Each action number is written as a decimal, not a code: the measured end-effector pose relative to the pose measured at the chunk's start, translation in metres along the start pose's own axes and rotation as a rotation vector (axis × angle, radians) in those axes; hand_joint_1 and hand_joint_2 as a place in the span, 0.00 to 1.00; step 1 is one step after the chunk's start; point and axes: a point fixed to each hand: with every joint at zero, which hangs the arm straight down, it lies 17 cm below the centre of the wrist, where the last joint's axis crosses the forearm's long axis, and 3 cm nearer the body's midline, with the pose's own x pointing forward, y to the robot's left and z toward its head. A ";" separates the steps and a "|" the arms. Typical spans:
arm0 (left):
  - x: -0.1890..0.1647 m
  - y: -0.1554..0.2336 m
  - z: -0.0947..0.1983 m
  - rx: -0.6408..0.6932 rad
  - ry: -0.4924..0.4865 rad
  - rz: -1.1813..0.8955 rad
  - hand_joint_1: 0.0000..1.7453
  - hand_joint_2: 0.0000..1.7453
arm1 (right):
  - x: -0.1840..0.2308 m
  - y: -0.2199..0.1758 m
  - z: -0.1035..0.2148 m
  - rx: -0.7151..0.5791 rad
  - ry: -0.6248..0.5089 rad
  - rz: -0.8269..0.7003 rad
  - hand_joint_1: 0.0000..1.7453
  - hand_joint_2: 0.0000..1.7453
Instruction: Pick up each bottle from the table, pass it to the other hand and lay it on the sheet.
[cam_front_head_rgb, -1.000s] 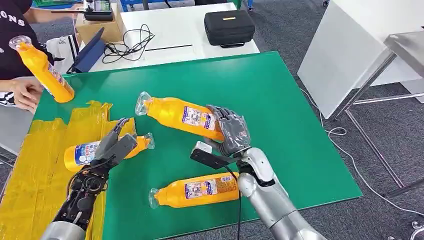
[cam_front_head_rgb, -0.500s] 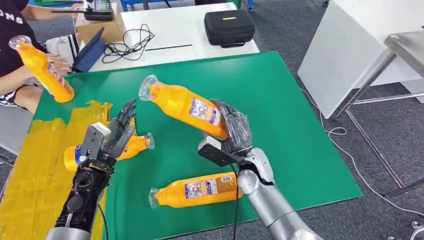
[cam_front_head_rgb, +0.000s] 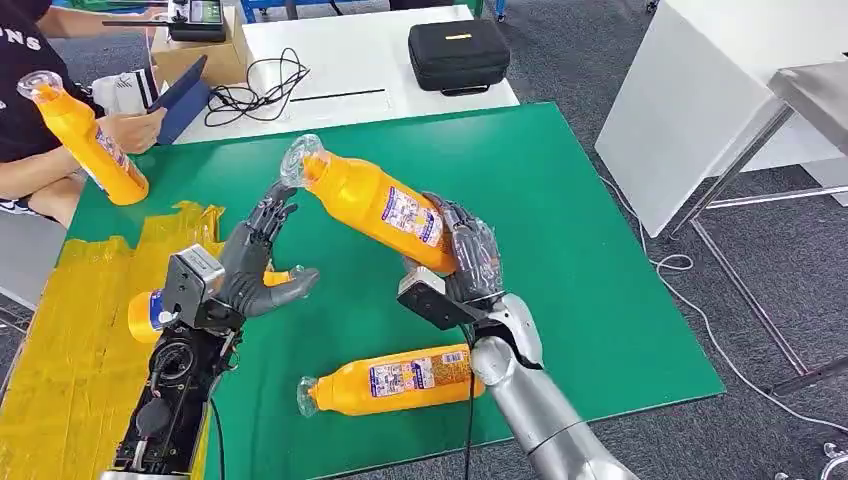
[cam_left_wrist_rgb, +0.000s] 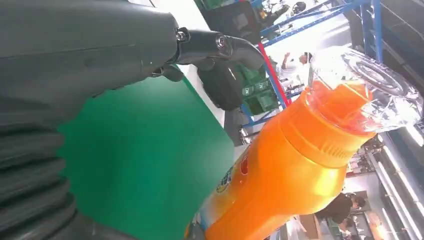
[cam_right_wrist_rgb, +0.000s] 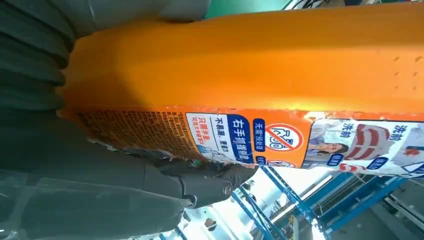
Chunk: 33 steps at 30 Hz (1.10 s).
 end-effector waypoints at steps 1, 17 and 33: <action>0.001 -0.001 0.000 -0.001 -0.003 0.000 0.00 1.00 | 0.000 0.000 0.000 -0.001 0.001 -0.002 1.00 1.00; 0.030 -0.030 -0.006 -0.054 -0.079 0.072 0.00 1.00 | 0.057 0.055 0.009 0.200 -0.116 -0.287 1.00 1.00; 0.034 -0.032 -0.009 -0.063 -0.107 0.135 0.00 1.00 | 0.108 0.099 0.028 0.358 -0.256 -0.418 1.00 1.00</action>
